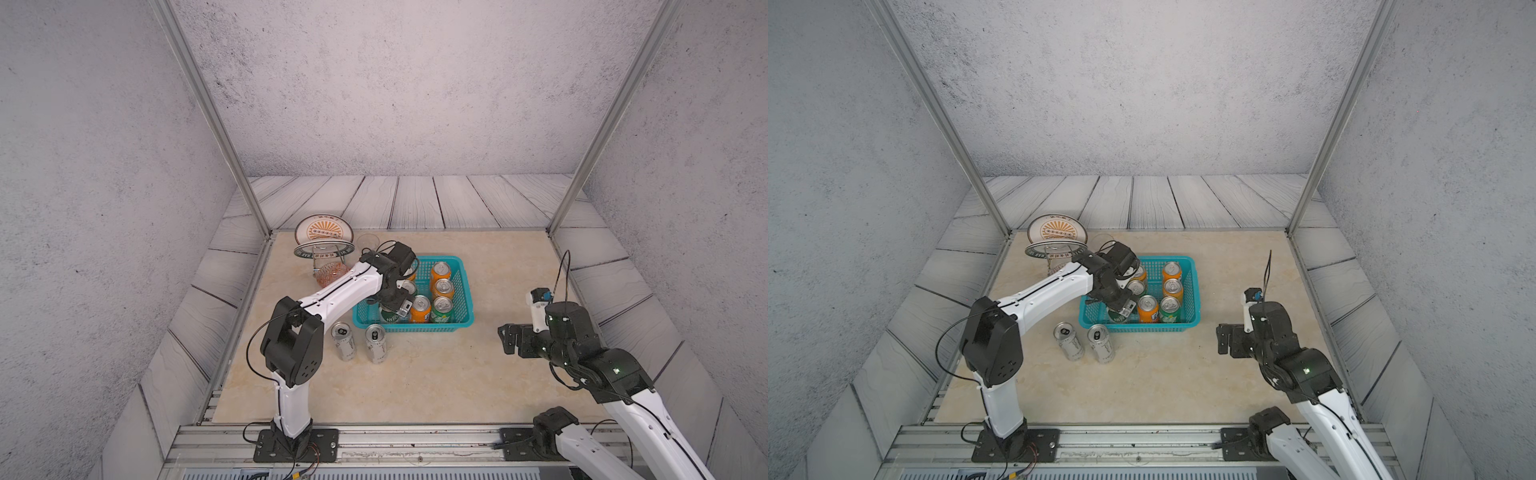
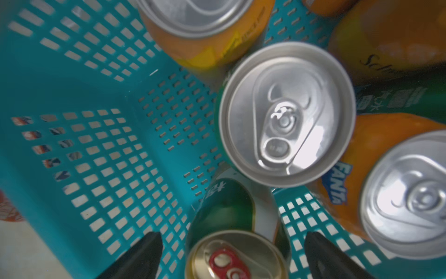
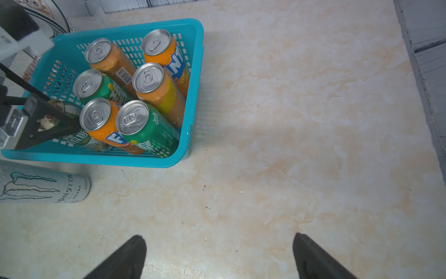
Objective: Take out the drinks from the basket
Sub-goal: Place the drink at the center of the board, then pick up the drink from the basket, then place the drink at the center of the board.
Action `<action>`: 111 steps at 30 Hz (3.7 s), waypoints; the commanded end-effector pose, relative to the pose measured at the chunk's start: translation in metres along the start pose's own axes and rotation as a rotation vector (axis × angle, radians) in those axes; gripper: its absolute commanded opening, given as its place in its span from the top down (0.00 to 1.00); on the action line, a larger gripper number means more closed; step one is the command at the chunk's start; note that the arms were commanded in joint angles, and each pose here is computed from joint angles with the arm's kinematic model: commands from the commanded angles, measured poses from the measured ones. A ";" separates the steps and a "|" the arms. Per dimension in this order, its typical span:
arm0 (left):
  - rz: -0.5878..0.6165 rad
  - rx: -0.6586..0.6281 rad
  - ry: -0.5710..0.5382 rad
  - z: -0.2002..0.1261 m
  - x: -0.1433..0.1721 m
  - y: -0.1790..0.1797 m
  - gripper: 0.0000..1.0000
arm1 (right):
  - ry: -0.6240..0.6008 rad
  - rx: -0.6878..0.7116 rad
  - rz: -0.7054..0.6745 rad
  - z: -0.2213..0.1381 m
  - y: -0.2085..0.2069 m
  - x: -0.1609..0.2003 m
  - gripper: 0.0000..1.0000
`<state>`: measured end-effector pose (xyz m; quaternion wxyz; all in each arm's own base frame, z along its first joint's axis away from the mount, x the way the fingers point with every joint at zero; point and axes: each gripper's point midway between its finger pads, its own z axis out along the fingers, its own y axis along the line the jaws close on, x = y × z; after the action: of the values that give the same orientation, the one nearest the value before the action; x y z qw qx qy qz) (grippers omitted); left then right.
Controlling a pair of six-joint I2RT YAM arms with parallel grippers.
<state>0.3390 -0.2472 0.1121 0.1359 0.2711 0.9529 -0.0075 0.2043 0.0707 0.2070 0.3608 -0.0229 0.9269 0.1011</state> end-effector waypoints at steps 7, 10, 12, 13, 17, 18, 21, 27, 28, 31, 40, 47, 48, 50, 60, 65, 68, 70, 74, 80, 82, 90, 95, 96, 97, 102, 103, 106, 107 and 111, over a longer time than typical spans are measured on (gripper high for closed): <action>-0.028 0.051 0.041 0.018 0.003 -0.002 0.04 | -0.002 -0.008 0.012 -0.002 0.000 0.004 0.01; -0.029 0.049 0.057 0.025 0.008 -0.002 0.05 | -0.001 -0.008 0.011 -0.002 0.000 0.004 0.01; -0.028 0.046 0.072 0.029 0.011 -0.002 0.07 | 0.002 -0.007 0.011 -0.001 0.000 0.005 0.01; -0.028 0.045 0.077 0.030 0.012 -0.002 0.08 | 0.002 -0.008 0.012 -0.001 0.000 0.005 0.01; -0.030 0.030 0.085 0.032 0.016 0.001 0.14 | 0.004 -0.009 0.013 -0.001 0.000 0.006 0.01; -0.033 0.029 0.082 0.031 0.016 0.001 0.16 | 0.004 -0.008 0.012 -0.001 0.000 0.006 0.01; -0.033 0.029 0.076 0.028 0.015 0.002 0.21 | 0.001 -0.008 0.014 -0.001 0.000 0.006 0.01; -0.036 0.033 0.057 0.016 0.014 0.002 0.30 | -0.002 -0.008 0.014 -0.002 -0.001 0.006 0.01; -0.037 0.033 0.053 0.014 0.013 0.002 0.32 | -0.002 -0.009 0.014 -0.002 0.000 0.006 0.01; -0.039 0.035 0.036 0.006 0.011 0.003 0.33 | -0.002 -0.008 0.017 -0.002 -0.001 0.006 0.01; -0.045 0.057 -0.038 -0.035 0.006 0.002 0.35 | -0.008 -0.014 0.018 -0.004 0.000 0.006 0.01; -0.046 0.063 -0.125 -0.081 0.005 0.001 0.36 | -0.008 -0.014 0.017 -0.004 0.000 0.006 0.01; -0.044 0.063 -0.136 -0.086 0.005 0.000 0.36 | -0.007 -0.013 0.018 -0.004 0.000 0.006 0.01; -0.043 0.064 -0.159 -0.100 0.007 -0.002 0.36 | -0.008 -0.013 0.018 -0.004 0.000 0.006 0.01; -0.024 0.071 -0.276 -0.150 0.011 -0.011 0.36 | -0.008 -0.016 0.017 -0.005 0.001 0.006 0.01; 0.000 0.074 -0.335 -0.172 0.014 -0.022 0.36 | -0.012 -0.016 0.017 -0.006 0.001 0.004 0.01; 0.016 0.087 -0.354 -0.181 0.018 -0.033 0.37 | -0.012 -0.015 0.016 -0.007 0.001 0.004 0.01; 0.033 0.079 -0.366 -0.185 0.021 -0.040 0.37 | -0.012 -0.016 0.015 -0.007 0.001 0.003 0.01; 0.060 0.073 -0.373 -0.186 0.027 -0.055 0.37 | -0.011 -0.017 0.014 -0.007 0.001 0.003 0.01; 0.095 0.074 -0.350 -0.178 0.034 -0.073 0.37 | -0.011 -0.015 0.016 -0.006 0.001 0.003 0.01; 0.108 0.075 -0.340 -0.175 0.035 -0.077 0.37 | -0.012 -0.016 0.015 -0.006 0.001 0.003 0.01; 0.129 0.120 -0.297 -0.153 0.041 -0.096 0.37 | -0.011 -0.015 0.014 -0.006 0.001 0.004 0.01; 0.122 0.152 -0.247 -0.126 0.050 -0.105 0.37 | -0.008 -0.016 0.017 -0.006 0.001 0.005 0.01; 0.123 0.152 -0.238 -0.121 0.052 -0.106 0.37 | -0.010 -0.016 0.016 -0.007 0.001 0.004 0.01; 0.123 0.148 -0.229 -0.117 0.053 -0.106 0.37 | -0.009 -0.016 0.017 -0.007 0.001 0.005 0.01; 0.124 0.112 -0.187 -0.101 0.057 -0.104 0.37 | -0.008 -0.017 0.019 -0.007 0.000 0.006 0.01; 0.125 0.108 -0.177 -0.098 0.058 -0.104 0.37 | -0.009 -0.016 0.019 -0.007 0.000 0.006 0.00; 0.131 0.103 -0.144 -0.088 0.060 -0.106 0.37 | -0.010 -0.014 0.022 -0.007 0.000 0.007 0.01; 0.132 0.102 -0.135 -0.085 0.060 -0.107 0.37 | -0.010 -0.014 0.023 -0.007 -0.001 0.007 0.01; 0.141 0.085 -0.096 -0.070 0.063 -0.108 0.37 | -0.009 -0.012 0.024 -0.007 -0.001 0.008 0.01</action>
<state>0.2089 -0.2922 0.1555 0.1581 0.3436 0.9246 -0.0452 0.1980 0.0684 0.2092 0.3690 -0.0180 0.9231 0.1068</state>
